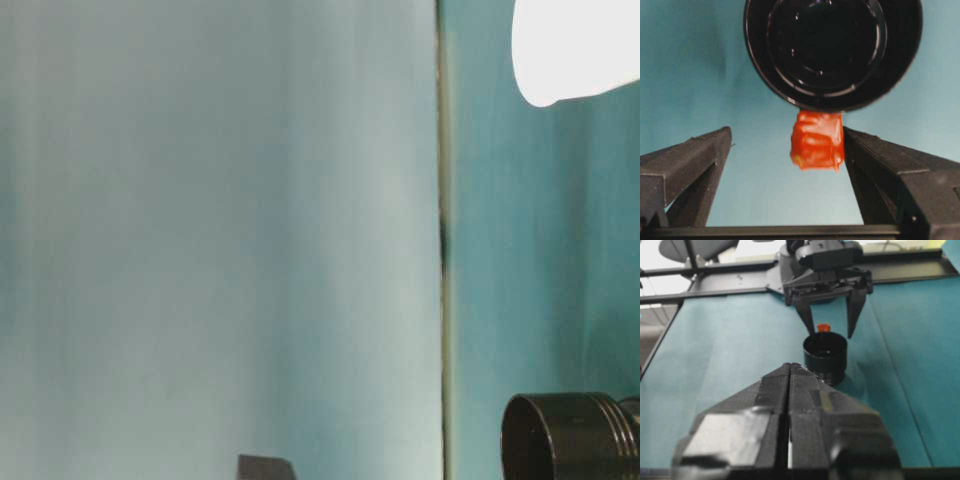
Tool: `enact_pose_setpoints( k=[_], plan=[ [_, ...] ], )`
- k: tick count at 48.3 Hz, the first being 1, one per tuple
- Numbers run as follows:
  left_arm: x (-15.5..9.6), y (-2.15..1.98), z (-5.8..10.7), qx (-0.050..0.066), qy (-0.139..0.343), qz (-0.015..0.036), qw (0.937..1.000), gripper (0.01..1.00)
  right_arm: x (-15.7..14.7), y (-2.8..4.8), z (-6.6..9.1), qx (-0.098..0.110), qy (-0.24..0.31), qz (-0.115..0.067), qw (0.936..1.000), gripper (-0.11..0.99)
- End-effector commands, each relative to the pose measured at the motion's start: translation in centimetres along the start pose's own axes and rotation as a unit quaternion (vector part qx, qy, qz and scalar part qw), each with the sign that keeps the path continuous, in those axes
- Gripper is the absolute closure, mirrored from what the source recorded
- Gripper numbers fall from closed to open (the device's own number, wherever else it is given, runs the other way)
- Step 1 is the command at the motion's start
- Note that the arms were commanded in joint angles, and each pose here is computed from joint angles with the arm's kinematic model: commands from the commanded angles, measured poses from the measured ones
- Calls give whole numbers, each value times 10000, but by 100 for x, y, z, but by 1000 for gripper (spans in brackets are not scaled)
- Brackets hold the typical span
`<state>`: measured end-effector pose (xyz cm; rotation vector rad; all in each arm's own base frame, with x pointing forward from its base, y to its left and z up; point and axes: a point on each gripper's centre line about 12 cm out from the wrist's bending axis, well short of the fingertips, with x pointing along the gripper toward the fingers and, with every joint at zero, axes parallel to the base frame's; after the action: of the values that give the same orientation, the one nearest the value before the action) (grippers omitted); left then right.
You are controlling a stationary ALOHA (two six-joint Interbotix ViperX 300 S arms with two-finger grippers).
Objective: Put the paper cup into the moved red handle cup holder.
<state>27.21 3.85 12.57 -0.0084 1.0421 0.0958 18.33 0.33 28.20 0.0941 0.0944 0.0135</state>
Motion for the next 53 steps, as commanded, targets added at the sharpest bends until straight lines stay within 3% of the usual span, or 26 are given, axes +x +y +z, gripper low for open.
enact_pose_setpoints(
  k=[1,38,43,48,51,53],
  plan=[
    [19,12,43,9,-45,14,10000,51,11,2,83,40,-93,-7,9999,987],
    [33,14,69,-14,-53,15,10000,89,11,-1,41,48,68,-18,10000,987],
    [34,2,80,6,-61,3,10000,223,11,-2,17,48,167,-24,9998,987],
    [32,-71,107,125,-90,-62,9999,496,8,-2,18,48,167,-24,9998,987],
    [30,-83,128,145,-106,-73,9998,686,8,-2,16,48,175,-25,9998,987],
    [28,-92,138,165,-129,-80,9997,721,10,-5,14,49,182,-33,9998,987]
  ],
)
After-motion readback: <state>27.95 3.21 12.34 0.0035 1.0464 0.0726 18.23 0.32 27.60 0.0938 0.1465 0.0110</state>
